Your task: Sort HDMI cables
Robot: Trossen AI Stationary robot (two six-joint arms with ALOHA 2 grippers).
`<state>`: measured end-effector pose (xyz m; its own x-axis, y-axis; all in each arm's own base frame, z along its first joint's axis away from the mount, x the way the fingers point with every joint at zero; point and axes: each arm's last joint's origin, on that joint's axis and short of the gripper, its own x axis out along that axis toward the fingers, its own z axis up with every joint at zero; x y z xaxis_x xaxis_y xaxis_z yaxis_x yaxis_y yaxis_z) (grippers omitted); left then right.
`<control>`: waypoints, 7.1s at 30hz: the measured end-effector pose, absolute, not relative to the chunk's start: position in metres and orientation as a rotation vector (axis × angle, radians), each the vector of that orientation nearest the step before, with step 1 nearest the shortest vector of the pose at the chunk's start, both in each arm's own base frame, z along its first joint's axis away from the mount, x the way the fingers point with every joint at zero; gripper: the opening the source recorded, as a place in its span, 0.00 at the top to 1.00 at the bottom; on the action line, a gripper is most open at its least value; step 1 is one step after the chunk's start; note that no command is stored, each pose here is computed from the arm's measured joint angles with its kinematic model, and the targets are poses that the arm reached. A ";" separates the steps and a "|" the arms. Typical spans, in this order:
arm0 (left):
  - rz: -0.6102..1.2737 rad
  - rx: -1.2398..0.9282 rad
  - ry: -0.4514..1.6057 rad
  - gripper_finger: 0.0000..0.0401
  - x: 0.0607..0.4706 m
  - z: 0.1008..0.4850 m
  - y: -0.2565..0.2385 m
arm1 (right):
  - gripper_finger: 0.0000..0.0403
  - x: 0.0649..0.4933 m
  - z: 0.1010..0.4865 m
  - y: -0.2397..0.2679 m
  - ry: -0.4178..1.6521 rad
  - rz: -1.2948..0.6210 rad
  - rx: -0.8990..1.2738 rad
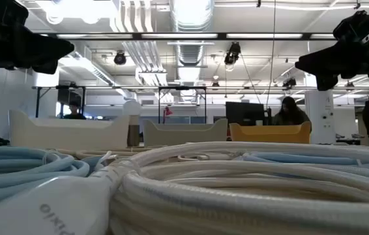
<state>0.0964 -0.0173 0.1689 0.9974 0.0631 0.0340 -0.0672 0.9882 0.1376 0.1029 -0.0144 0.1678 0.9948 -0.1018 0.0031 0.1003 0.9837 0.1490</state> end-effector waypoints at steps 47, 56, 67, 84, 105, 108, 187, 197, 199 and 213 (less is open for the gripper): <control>0.065 0.139 -0.030 0.78 0.096 0.169 -0.017 | 0.80 0.103 0.168 -0.014 -0.011 -0.102 0.149; 0.065 0.139 -0.030 0.78 0.096 0.169 -0.017 | 0.79 0.103 0.168 -0.014 -0.011 -0.101 0.149; 0.065 0.139 -0.030 0.78 0.096 0.169 -0.017 | 0.83 0.103 0.168 -0.014 -0.011 -0.102 0.149; 0.065 0.139 -0.030 0.78 0.096 0.169 -0.017 | 0.80 0.103 0.168 -0.014 -0.011 -0.101 0.149; 0.065 0.139 -0.030 0.78 0.096 0.169 -0.017 | 0.79 0.103 0.168 -0.014 -0.011 -0.101 0.149; 0.066 0.139 -0.030 0.78 0.096 0.169 -0.017 | 0.79 0.103 0.168 -0.014 -0.011 -0.101 0.149; 0.095 -0.072 -0.270 0.78 0.094 0.196 -0.016 | 0.66 0.118 0.179 -0.018 -0.106 -0.128 0.019; 0.134 -0.018 -0.120 0.52 0.119 0.232 -0.022 | 0.56 0.127 0.176 -0.019 -0.082 -0.127 0.019; 0.150 0.000 -0.067 0.49 0.130 0.241 -0.024 | 0.54 0.128 0.174 -0.019 -0.073 -0.127 0.020; 0.232 0.063 0.561 0.49 0.237 0.278 -0.043 | 0.51 0.134 0.174 -0.020 -0.091 -0.125 0.065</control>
<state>0.2370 -0.0428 0.2781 0.8211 0.2350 -0.5202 -0.2008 0.9720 0.1221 0.1338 -0.0199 0.1743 0.9881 -0.1274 0.0863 0.1216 0.9901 0.0700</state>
